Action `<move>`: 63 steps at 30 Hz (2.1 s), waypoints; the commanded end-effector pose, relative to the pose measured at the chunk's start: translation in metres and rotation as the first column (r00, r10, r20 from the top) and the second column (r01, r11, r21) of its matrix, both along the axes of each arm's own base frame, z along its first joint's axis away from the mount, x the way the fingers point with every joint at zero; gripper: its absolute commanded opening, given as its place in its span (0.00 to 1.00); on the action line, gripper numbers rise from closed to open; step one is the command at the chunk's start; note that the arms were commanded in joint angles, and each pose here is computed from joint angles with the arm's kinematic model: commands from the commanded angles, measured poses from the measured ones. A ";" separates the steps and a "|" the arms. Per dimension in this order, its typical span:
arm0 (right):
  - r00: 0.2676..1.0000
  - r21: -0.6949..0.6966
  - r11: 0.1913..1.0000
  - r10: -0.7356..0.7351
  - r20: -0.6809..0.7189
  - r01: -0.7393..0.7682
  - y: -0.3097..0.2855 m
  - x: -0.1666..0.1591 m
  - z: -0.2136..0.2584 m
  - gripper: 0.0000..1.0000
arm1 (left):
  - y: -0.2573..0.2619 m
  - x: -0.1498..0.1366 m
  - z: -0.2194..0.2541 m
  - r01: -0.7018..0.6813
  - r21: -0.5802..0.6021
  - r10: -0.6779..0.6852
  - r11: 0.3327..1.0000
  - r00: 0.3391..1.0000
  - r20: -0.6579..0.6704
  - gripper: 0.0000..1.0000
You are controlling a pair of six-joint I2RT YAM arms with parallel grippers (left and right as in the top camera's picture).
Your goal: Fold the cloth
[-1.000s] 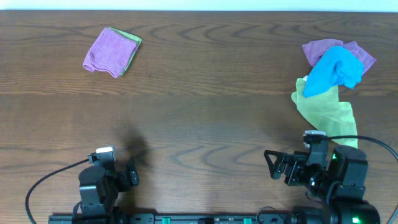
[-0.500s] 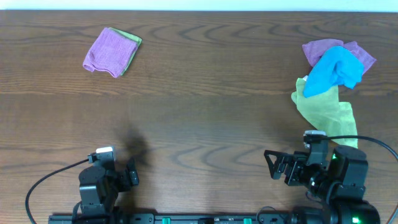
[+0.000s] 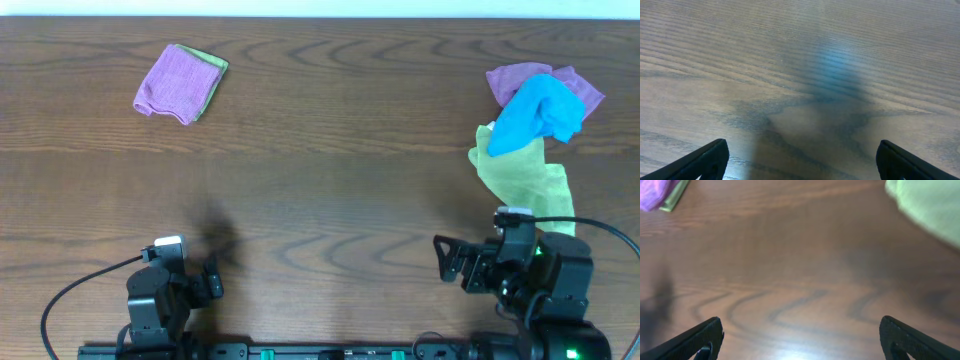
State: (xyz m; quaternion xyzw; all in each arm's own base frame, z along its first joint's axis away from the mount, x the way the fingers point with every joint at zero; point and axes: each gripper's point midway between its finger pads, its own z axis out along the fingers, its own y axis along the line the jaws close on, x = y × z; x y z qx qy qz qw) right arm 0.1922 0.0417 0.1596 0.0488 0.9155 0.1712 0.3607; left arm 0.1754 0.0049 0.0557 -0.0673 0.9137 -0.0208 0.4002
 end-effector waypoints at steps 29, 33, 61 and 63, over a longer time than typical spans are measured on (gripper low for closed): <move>0.976 -0.393 0.918 0.034 0.215 0.055 -0.041 0.000 -0.087 0.99 | 0.000 -0.004 -0.011 0.013 0.017 -0.012 1.000 1.000 -0.028 0.95; 0.976 -0.393 0.918 0.034 0.215 0.055 -0.041 0.000 -0.087 0.99 | 0.000 -0.004 -0.011 0.013 0.017 -0.012 1.000 1.000 -0.028 0.95; 0.976 -0.393 0.918 0.034 0.214 0.054 -0.041 0.000 -0.087 0.99 | 0.000 -0.004 -0.011 0.013 0.017 -0.012 1.000 1.000 -0.028 0.95; 0.976 -0.393 0.918 0.034 0.214 0.054 -0.041 0.000 -0.087 0.99 | 0.000 -0.004 -0.011 0.013 0.017 -0.012 1.000 1.000 -0.028 0.95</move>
